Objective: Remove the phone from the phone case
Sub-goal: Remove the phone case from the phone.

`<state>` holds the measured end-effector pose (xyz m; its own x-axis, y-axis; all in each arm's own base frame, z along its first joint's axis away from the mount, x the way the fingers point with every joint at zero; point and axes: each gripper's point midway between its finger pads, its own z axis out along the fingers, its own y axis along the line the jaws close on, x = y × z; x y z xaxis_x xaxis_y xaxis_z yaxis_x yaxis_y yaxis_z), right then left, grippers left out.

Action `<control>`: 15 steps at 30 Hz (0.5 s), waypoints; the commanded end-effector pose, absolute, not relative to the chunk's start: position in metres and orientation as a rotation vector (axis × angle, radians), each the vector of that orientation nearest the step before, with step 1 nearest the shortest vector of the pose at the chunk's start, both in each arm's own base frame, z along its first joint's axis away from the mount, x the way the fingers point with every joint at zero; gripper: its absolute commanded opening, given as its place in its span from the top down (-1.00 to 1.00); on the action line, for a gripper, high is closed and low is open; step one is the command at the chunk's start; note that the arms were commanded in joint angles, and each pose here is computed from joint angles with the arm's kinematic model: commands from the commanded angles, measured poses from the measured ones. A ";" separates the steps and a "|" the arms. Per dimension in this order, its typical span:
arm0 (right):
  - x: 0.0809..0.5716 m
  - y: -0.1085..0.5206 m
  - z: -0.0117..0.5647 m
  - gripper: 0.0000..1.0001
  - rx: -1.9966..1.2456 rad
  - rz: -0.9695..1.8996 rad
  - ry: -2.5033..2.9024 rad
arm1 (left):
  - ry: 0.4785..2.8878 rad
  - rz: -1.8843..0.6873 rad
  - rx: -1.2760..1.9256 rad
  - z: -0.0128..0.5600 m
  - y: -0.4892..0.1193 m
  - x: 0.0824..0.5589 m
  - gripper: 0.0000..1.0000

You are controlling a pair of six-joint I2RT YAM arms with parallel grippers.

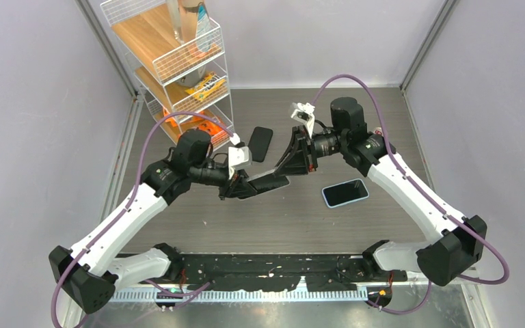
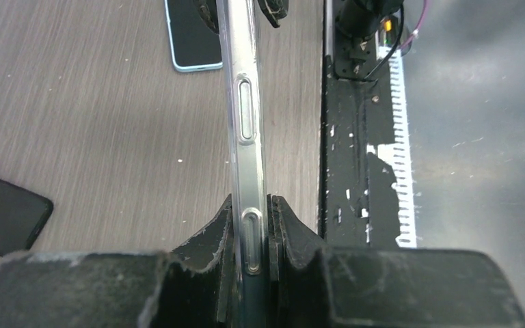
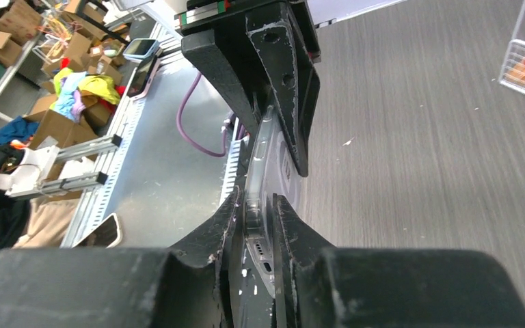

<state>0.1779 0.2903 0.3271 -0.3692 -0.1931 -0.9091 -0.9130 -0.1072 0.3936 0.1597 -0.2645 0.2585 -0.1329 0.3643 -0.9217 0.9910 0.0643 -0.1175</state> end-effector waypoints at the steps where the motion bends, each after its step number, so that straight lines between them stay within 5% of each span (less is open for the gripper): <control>1: 0.167 0.294 0.339 0.89 -1.237 1.672 1.531 | 1.435 -0.902 1.520 0.269 -0.264 0.166 1.00; 15: 0.169 0.302 0.324 0.89 -1.197 1.799 1.582 | 1.373 -0.739 1.681 0.273 -0.265 0.162 1.00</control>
